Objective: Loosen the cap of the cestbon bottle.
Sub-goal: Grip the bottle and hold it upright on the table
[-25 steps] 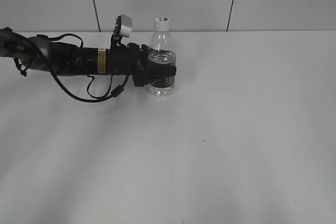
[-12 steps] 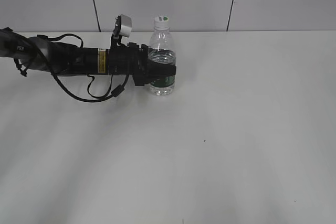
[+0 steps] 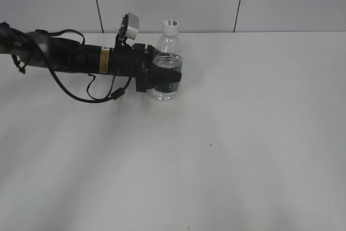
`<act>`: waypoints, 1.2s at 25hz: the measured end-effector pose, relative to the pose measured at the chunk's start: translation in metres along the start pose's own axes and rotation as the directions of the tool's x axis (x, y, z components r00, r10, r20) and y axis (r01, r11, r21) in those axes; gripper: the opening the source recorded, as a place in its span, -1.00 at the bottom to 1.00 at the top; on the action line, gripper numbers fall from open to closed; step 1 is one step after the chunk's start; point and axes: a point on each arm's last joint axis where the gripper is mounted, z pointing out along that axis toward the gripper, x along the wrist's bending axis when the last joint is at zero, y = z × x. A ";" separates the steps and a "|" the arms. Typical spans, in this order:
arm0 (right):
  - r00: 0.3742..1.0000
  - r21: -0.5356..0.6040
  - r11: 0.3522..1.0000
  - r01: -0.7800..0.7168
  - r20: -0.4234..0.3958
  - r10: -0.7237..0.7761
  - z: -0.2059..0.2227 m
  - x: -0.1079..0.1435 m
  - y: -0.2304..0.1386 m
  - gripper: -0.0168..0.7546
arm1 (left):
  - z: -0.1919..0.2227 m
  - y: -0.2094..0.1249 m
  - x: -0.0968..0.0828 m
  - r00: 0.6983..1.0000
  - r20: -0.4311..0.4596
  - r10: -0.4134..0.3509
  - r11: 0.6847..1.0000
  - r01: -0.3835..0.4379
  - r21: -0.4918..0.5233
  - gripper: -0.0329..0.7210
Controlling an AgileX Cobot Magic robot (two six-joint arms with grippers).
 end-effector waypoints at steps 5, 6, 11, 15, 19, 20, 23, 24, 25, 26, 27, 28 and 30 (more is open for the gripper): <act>1.000 0.000 1.000 0.000 0.000 0.000 0.000 0.000 0.000 0.48 | 0.011 0.015 -0.010 0.998 0.037 0.051 0.999 -0.051 0.017 0.18; 1.000 0.000 1.000 0.000 0.000 0.000 0.000 0.000 0.000 0.48 | 0.015 0.016 -0.013 0.997 0.051 0.056 0.998 -0.057 0.022 0.18; 1.000 0.000 1.000 0.000 0.000 0.000 0.000 0.000 0.000 0.48 | 0.038 0.017 -0.028 0.989 0.122 0.081 0.995 -0.088 0.052 0.18; 1.000 0.000 1.000 0.000 0.000 0.000 0.000 0.000 0.000 0.48 | 0.047 0.017 -0.036 0.987 0.141 0.076 0.996 -0.083 0.046 0.18; 1.000 0.000 1.000 -0.006 -0.001 0.006 0.000 0.000 0.000 0.48 | 0.046 0.009 -0.039 0.990 0.125 0.060 0.998 -0.064 0.028 0.18; 1.000 -0.001 1.000 -0.017 -0.005 0.017 0.000 0.000 0.000 0.48 | 0.046 0.007 -0.040 0.991 0.121 0.064 0.997 -0.067 0.023 0.18; 0.995 -0.002 0.995 -0.095 -0.022 0.095 0.000 0.002 0.001 0.48 | 0.045 0.001 -0.046 0.990 0.118 0.075 0.997 -0.077 0.012 0.18; 0.993 0.010 0.994 -0.112 -0.026 0.112 0.001 0.002 0.003 0.48 | 0.044 0.001 -0.048 0.990 0.118 0.083 0.996 -0.085 0.014 0.18; 0.992 0.033 0.992 -0.125 -0.032 0.126 0.004 0.001 0.007 0.48 | 0.043 0.000 -0.049 0.989 0.120 0.090 0.996 -0.092 0.016 0.18; 0.990 0.060 0.990 -0.131 -0.036 0.133 0.006 0.001 0.012 0.48 | 0.043 0.000 -0.050 0.988 0.121 0.094 0.995 -0.096 0.016 0.18; 0.990 0.080 0.988 -0.134 -0.039 0.138 0.009 0.000 0.017 0.48 | 0.043 -0.001 -0.050 0.988 0.121 0.094 0.995 -0.096 0.016 0.18; 0.989 0.106 0.985 -0.137 -0.041 0.142 0.012 -0.002 0.024 0.48 | 0.043 -0.001 -0.050 0.988 0.121 0.094 0.995 -0.096 0.014 0.18; 0.988 0.146 0.979 -0.141 -0.043 0.148 0.017 -0.005 0.041 0.48 | 0.043 -0.001 -0.050 0.988 0.121 0.096 0.995 -0.098 0.013 0.18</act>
